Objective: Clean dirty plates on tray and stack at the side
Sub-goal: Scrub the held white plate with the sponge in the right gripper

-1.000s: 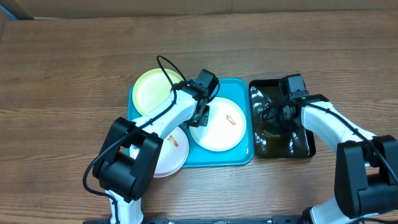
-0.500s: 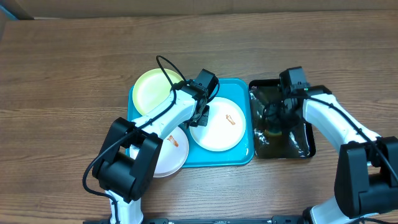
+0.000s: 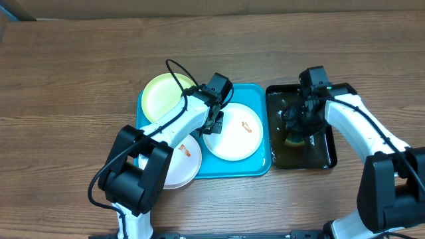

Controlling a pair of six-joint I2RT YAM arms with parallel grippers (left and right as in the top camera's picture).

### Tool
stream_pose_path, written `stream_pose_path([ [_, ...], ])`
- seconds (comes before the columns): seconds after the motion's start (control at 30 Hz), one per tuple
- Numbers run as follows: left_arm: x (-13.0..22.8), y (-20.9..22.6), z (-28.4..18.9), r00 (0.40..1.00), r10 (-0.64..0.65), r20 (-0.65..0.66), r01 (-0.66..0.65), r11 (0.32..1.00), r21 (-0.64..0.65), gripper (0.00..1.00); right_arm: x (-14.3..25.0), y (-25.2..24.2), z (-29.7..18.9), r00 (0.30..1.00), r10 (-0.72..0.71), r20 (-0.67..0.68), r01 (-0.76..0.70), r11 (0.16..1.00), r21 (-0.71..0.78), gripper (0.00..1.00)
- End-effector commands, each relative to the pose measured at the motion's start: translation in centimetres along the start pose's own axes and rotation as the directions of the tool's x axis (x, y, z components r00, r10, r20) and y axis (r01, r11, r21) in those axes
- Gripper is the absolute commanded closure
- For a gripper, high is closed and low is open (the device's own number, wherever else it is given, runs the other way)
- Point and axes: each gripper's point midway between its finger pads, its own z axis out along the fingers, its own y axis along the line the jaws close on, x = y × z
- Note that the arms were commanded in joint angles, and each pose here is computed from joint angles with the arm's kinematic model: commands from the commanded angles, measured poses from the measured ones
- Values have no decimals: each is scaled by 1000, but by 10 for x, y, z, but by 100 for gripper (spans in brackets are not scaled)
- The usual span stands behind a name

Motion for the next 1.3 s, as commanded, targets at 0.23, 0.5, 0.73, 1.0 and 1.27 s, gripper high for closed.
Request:
stream_pose_path([
  [0.23,4,15,16,999,39,-17,-40,997,-68,96,-21,-11,-29,994,-73,80,64,992,105,96],
  [0.5,1,23,15,998,67,-1,-67,991,-116,96,-25,1,-52,984,-156,82,145,982,121,96],
  [0.73,0,21,16,998,65,1,-64,993,-103,96,-16,64,-63,936,-327,133,319,944,80,96],
  [1.0,0,21,16,998,64,0,-64,993,-103,96,-8,106,-53,901,-387,197,386,921,45,96],
  [1.27,6,14,16,1000,-21,-19,20,998,-61,96,-5,117,-31,904,-365,223,381,924,-30,96],
])
